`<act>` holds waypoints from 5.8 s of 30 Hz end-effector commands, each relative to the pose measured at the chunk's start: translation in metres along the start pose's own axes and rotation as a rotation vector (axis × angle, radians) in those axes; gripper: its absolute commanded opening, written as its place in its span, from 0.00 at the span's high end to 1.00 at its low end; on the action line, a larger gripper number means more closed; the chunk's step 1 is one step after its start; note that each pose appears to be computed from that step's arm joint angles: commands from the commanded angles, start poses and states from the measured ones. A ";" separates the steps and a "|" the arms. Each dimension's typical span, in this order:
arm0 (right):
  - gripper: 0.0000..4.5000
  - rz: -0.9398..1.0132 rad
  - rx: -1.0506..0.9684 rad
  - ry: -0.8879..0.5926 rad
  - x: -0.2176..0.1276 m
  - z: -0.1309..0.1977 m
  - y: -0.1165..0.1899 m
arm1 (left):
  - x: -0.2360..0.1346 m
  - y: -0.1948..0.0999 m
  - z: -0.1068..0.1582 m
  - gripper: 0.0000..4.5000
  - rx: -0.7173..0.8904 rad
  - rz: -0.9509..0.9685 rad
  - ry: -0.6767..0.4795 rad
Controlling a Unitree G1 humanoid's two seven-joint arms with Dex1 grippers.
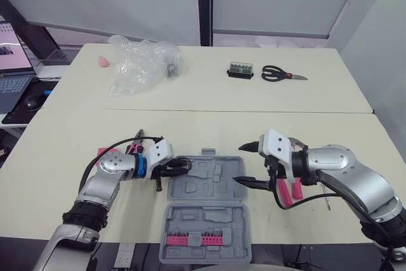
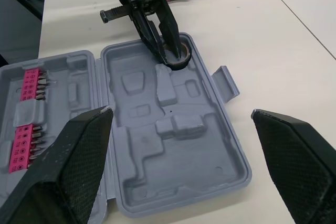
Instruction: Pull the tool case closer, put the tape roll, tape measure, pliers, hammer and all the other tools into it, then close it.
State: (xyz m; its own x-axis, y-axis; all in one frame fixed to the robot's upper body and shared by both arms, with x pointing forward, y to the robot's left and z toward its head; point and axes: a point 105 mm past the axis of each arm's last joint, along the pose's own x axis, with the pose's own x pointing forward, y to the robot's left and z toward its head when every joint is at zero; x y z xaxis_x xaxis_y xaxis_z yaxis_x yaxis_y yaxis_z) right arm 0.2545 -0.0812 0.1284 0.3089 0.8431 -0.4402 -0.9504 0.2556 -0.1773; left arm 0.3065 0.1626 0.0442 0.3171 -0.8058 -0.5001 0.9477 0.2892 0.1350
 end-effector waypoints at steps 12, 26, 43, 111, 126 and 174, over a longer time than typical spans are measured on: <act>0.00 0.012 -0.042 -0.081 -0.006 0.014 0.006 | -0.052 0.009 0.038 0.80 0.074 0.002 -0.067; 0.00 -0.340 -0.052 0.206 -0.119 -0.069 -0.032 | -0.196 -0.002 -0.026 0.80 -0.193 0.596 0.019; 0.00 -0.301 0.058 0.485 -0.209 -0.114 -0.018 | -0.282 -0.064 -0.105 0.01 -0.598 0.862 0.136; 0.00 0.147 -0.156 -0.178 -0.039 0.057 -0.015 | -0.149 0.002 -0.114 0.20 -0.732 1.094 0.010; 0.00 0.147 -0.153 -0.179 -0.039 0.056 -0.014 | -0.139 -0.004 -0.132 0.99 -0.807 1.073 0.056; 0.00 0.304 -0.185 -0.137 -0.035 0.054 0.013 | -0.164 -0.150 -0.106 0.99 -0.635 0.665 0.258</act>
State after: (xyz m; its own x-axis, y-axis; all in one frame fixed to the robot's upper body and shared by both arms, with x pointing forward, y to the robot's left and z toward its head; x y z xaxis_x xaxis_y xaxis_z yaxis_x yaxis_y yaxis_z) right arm 0.2352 -0.0858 0.1814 0.0224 0.9254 -0.3782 -0.9825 -0.0495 -0.1793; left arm 0.1091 0.2998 0.0088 0.6795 -0.2822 -0.6772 0.3642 0.9311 -0.0226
